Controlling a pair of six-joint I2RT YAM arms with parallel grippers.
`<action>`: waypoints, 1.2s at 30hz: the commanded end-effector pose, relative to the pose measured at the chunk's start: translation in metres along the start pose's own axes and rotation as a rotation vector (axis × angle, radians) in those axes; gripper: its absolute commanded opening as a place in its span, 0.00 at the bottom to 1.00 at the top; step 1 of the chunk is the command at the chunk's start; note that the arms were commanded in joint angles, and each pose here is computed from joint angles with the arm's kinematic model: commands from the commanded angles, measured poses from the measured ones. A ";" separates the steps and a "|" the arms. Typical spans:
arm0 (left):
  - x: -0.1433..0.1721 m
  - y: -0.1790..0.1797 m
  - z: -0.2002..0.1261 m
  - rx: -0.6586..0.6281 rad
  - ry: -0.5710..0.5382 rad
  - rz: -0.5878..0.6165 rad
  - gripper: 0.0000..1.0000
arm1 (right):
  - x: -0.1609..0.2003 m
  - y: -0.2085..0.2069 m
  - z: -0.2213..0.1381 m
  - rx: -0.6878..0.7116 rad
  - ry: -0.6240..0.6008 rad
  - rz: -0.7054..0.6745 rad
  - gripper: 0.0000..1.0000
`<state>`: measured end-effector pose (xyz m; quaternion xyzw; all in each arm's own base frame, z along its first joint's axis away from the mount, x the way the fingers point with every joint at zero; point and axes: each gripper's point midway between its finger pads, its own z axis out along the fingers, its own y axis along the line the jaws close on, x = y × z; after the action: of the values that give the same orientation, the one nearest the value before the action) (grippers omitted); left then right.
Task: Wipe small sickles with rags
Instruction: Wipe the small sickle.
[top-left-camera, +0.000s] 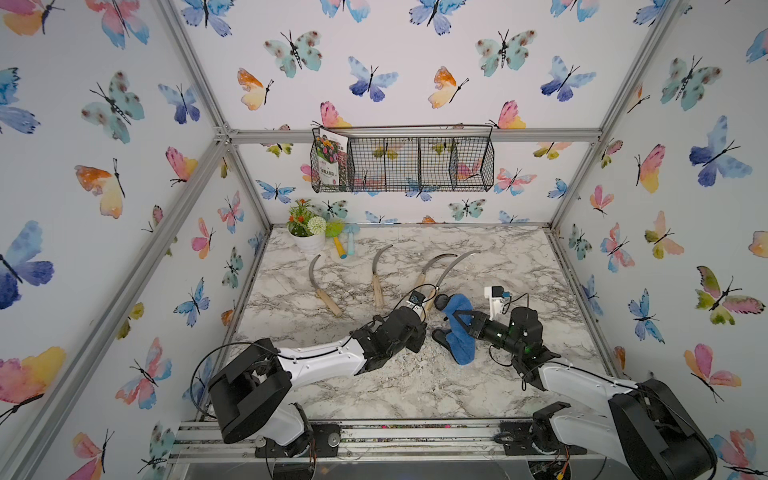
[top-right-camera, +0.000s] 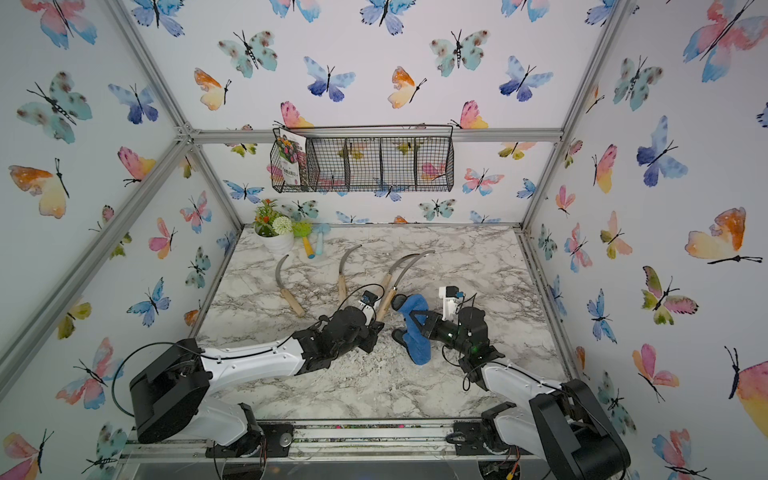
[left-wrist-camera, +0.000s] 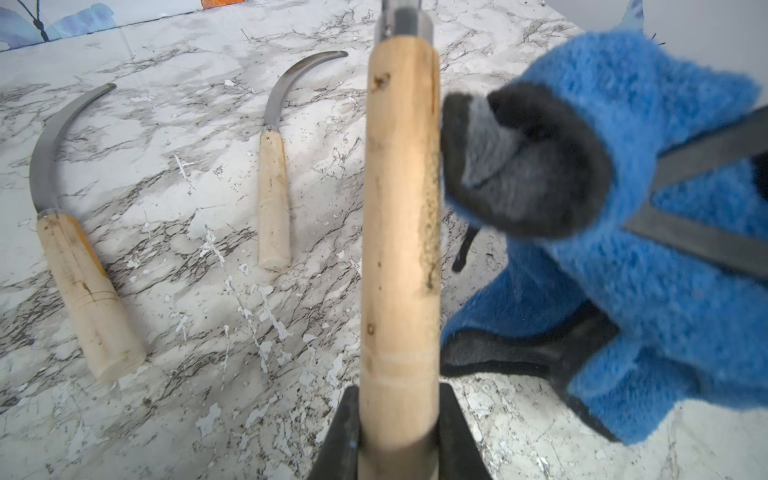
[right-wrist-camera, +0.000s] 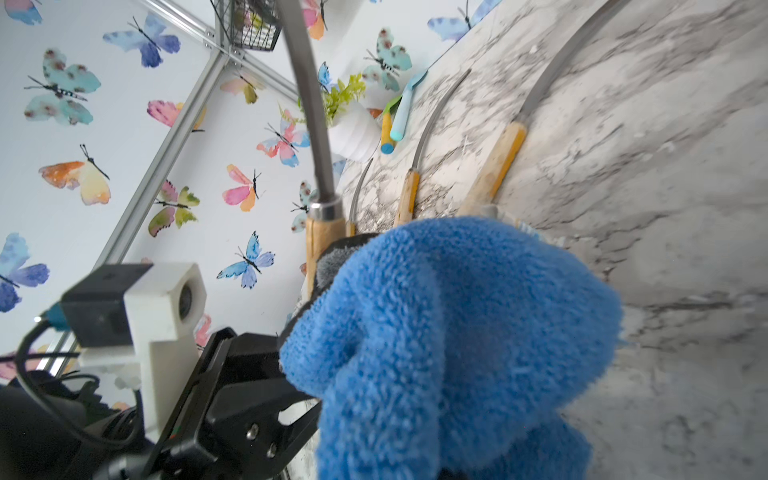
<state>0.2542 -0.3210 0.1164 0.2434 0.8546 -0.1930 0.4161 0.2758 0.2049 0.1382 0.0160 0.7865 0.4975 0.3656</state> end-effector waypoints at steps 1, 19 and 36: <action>-0.002 -0.003 -0.013 0.030 -0.015 -0.002 0.00 | -0.004 0.007 0.001 -0.063 0.006 -0.043 0.03; 0.041 -0.032 -0.005 0.074 0.073 0.059 0.00 | -0.007 0.032 0.015 -0.208 0.066 -0.147 0.03; 0.048 -0.054 -0.030 0.214 0.062 0.008 0.00 | -0.051 0.039 0.011 -0.176 -0.052 -0.199 0.03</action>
<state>0.2004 -0.3299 0.0963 0.2728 0.8511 -0.2329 0.3834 0.2933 0.2172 0.1582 -0.0618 0.7599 0.5281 0.3739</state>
